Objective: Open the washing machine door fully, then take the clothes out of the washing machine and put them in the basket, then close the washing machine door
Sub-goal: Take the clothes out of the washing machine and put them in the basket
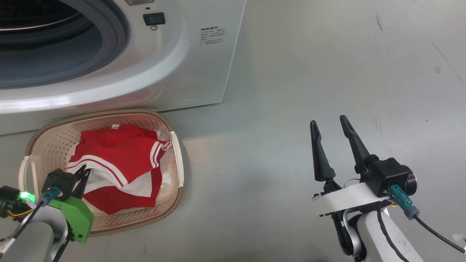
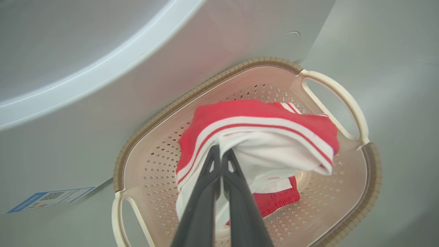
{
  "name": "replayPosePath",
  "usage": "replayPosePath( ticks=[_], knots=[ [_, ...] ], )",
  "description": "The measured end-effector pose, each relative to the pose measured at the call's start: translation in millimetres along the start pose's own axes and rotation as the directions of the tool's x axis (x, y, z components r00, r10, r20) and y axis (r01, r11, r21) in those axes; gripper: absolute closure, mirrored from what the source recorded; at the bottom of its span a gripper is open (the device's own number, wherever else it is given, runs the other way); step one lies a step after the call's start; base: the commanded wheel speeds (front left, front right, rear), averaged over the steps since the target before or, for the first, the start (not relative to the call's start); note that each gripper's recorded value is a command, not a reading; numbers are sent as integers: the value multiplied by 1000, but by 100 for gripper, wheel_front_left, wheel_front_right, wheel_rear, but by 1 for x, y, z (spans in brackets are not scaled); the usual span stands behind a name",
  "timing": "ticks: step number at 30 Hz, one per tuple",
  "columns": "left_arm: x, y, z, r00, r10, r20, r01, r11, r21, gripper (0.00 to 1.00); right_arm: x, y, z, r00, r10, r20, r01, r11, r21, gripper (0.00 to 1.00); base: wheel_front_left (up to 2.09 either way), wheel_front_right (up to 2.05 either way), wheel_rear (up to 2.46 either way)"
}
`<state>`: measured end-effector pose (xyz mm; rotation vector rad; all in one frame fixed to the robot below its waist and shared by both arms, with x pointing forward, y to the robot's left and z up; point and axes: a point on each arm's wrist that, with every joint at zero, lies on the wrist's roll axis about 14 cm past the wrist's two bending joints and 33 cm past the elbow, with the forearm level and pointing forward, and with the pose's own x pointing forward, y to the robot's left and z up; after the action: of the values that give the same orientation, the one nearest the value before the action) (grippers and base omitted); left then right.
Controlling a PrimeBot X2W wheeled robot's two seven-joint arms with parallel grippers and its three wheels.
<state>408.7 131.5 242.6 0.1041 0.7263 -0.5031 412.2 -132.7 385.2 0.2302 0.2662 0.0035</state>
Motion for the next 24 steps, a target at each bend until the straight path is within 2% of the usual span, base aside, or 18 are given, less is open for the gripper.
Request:
replayPosePath(
  ticks=[9,20,24],
  knots=[
    [12,12,-15,998,25,-65,-26,999,-24,100,5,-1,-10,1000,1,-23,-2,1000,-24,0,0,0,0],
    [10,16,-67,971,23,-237,-27,1000,-13,100,15,-2,-23,999,4,-48,-6,999,-33,0,0,0,0],
    [9,16,-73,966,26,-256,-31,999,-15,100,16,-1,-25,999,6,-54,-8,999,-32,0,0,0,0]
  ],
)
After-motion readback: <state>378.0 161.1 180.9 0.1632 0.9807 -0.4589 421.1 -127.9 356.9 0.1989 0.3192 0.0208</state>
